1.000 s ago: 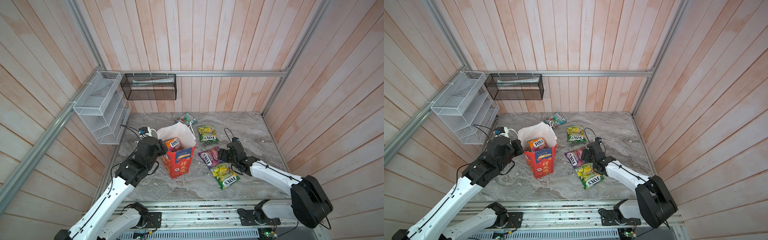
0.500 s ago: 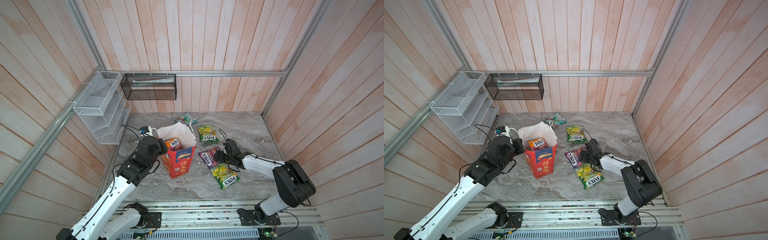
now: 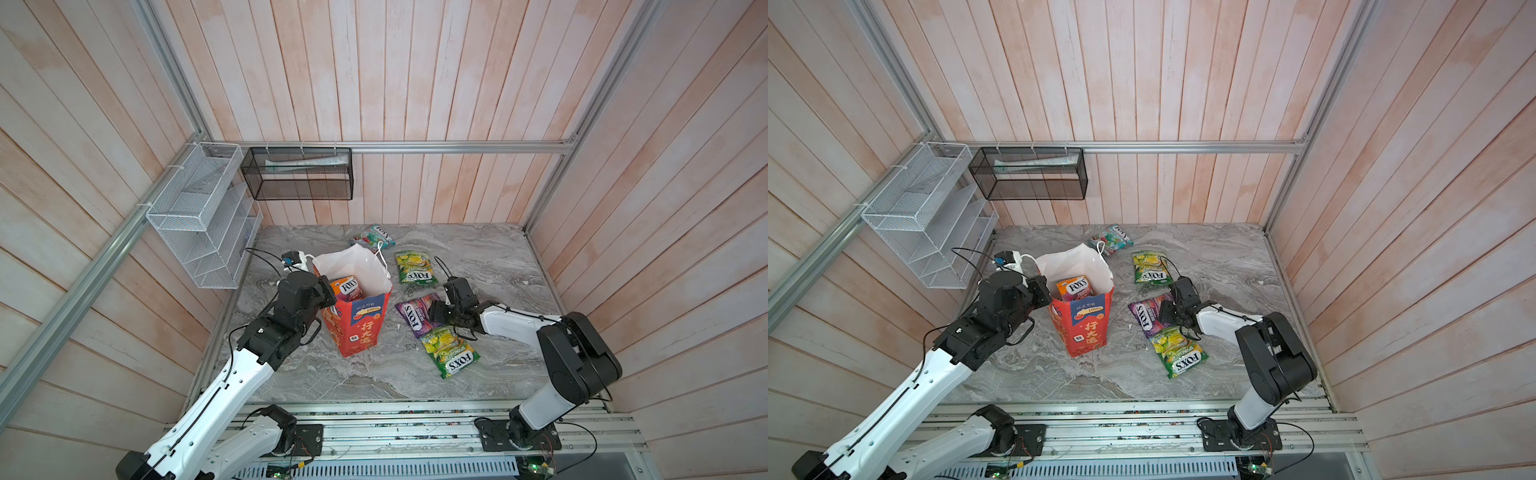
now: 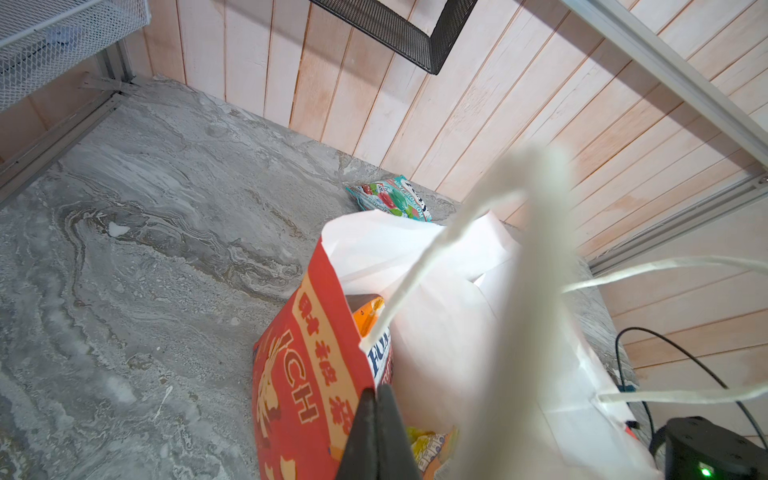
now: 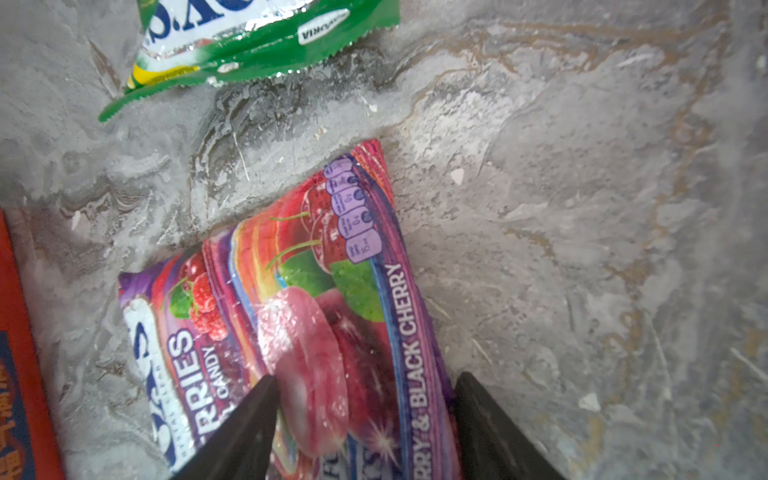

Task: Place the snacks into the paper bag
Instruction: 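Lower the right gripper onto the purple Berries packet and close it, then lift the purple Berries packet with the right gripper toward the bag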

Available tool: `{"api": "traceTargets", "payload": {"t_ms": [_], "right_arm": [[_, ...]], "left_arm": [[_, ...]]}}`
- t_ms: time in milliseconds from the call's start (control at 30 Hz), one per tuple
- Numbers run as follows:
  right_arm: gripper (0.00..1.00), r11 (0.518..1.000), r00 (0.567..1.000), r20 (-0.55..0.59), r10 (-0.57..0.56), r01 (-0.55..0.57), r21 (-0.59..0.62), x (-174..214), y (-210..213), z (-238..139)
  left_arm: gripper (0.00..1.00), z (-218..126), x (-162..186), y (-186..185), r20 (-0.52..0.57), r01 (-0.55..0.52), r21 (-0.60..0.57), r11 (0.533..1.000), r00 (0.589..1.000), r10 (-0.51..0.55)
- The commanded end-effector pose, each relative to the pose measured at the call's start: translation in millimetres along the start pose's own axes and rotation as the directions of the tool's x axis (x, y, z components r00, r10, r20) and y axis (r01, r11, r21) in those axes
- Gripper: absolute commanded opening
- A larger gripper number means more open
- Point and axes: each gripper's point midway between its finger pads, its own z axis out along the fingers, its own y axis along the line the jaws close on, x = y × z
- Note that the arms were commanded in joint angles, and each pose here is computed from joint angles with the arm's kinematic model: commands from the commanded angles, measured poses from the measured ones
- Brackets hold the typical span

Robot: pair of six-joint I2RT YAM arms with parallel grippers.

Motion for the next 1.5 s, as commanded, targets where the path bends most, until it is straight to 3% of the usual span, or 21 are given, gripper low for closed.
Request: {"api": "traceTargets", "payload": {"t_ms": [0,67,300,500,633,800,1000,1300,1467], "right_arm": [[0.6,0.999,0.999,-0.043,0.031,-0.031,0.008,5.1,-10.2,10.0],[0.5,0.999,0.997,-0.063,0.047,-0.048,-0.003,4.6,-14.6,13.2],[0.39,0.998,0.995,-0.074,0.062,-0.063,-0.015,5.2,-19.1,16.3],[0.09,0.995,0.996,-0.08,0.044,-0.051,-0.085,3.1,-5.8,9.5],[0.0,0.988,0.999,-0.033,0.035,-0.04,-0.147,-6.6,7.0,-10.9],[0.0,0.981,0.993,0.114,0.014,0.008,-0.194,-27.3,22.4,-55.3],[0.0,0.969,0.956,0.292,0.028,0.045,-0.242,-48.0,31.8,-115.4],[0.0,0.941,0.858,0.499,0.123,0.059,-0.333,-68.1,37.5,-209.9],[0.0,0.903,0.81,0.57,0.136,0.136,-0.408,-81.4,69.6,-276.3]], "left_arm": [[0.0,0.3,2.4,-0.5,-0.001,-0.02,0.016,1.0,1.0,0.02],[0.0,-0.4,2.5,-1.2,-0.002,-0.021,0.021,1.0,1.0,0.021],[0.0,-0.1,3.0,-3.0,-0.003,-0.024,0.031,0.999,1.0,0.024],[0.0,0.1,3.9,-5.2,-0.007,-0.025,0.045,0.999,1.0,0.025],[0.0,-1.5,5.9,-11.4,-0.018,-0.021,0.084,0.996,1.0,0.022],[0.0,-4.1,5.6,-19.3,-0.017,-0.02,0.133,0.991,1.0,0.023],[0.0,-8.9,3.6,-24.9,-0.011,-0.016,0.17,0.985,1.0,0.018],[0.0,-14.2,1.4,-29.9,-0.008,-0.017,0.2,0.98,1.0,0.019],[0.0,-17.1,1.6,-36.0,-0.012,-0.018,0.236,0.972,1.0,0.021]]}}
